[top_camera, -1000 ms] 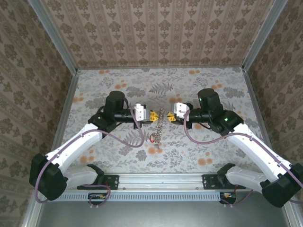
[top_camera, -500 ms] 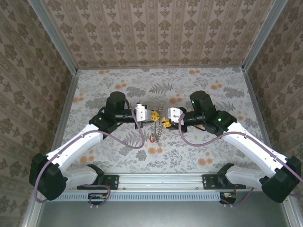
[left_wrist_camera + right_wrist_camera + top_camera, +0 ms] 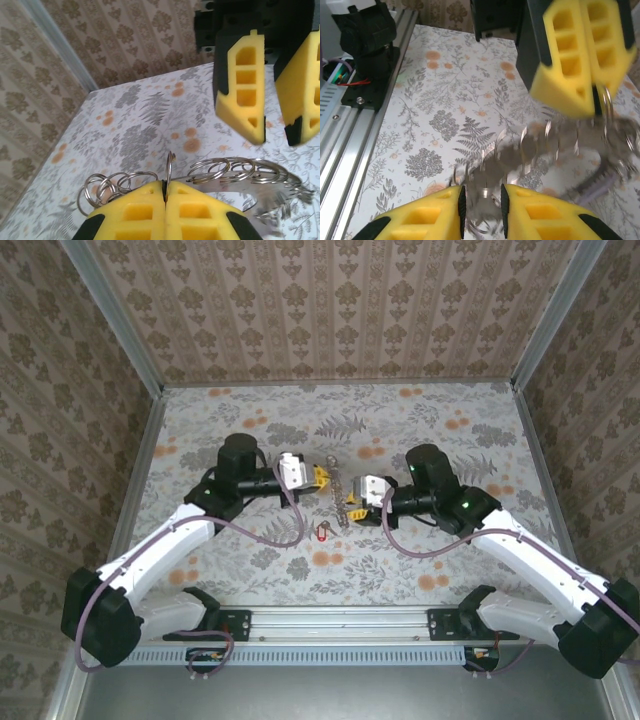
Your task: Put the keys on the keyring
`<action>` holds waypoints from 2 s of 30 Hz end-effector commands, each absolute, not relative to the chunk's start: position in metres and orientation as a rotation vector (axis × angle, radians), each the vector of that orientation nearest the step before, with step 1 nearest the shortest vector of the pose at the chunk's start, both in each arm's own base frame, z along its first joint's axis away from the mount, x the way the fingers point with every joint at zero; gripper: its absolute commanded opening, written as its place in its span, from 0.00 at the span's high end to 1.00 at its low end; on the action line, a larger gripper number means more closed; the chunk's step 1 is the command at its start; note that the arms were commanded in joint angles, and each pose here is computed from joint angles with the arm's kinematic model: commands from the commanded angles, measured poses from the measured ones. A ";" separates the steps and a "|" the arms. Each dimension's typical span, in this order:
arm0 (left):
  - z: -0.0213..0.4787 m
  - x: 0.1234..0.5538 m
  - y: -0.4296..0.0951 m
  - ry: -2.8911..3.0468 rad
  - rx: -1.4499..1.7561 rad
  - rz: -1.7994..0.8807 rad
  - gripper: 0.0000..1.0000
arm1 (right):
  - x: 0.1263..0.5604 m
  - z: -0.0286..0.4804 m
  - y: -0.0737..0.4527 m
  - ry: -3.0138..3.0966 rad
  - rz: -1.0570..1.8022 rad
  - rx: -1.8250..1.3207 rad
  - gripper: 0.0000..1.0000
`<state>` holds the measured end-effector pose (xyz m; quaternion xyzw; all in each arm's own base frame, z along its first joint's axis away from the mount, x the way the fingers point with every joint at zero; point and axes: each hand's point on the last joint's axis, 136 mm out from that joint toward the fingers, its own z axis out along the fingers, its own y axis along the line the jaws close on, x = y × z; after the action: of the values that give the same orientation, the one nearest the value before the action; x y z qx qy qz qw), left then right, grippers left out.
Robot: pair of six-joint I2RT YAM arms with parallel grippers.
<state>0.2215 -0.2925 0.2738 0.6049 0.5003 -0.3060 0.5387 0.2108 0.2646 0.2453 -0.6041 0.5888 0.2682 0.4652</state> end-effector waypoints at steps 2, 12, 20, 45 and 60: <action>0.296 0.225 -0.264 1.175 1.383 -0.678 1.00 | 0.217 0.248 0.266 1.463 0.698 -1.420 0.70; 0.272 0.221 -0.186 1.469 1.268 -0.671 1.00 | 0.237 0.146 0.266 1.622 0.539 -1.579 0.53; 0.245 0.192 -0.170 1.501 1.297 -0.685 1.00 | 0.235 0.089 0.279 1.412 0.493 -1.966 0.53; 0.221 0.178 -0.165 1.490 1.344 -0.631 1.00 | 0.256 0.041 0.313 1.433 0.564 -2.116 0.58; 0.210 0.181 -0.165 1.504 1.318 -0.632 1.00 | 0.263 0.030 0.331 1.475 0.501 -2.160 0.71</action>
<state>0.1818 -0.1646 0.2034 0.5449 0.6340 -0.2623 0.4820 0.2612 0.3295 0.0343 -0.7887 0.5292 0.1875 0.2505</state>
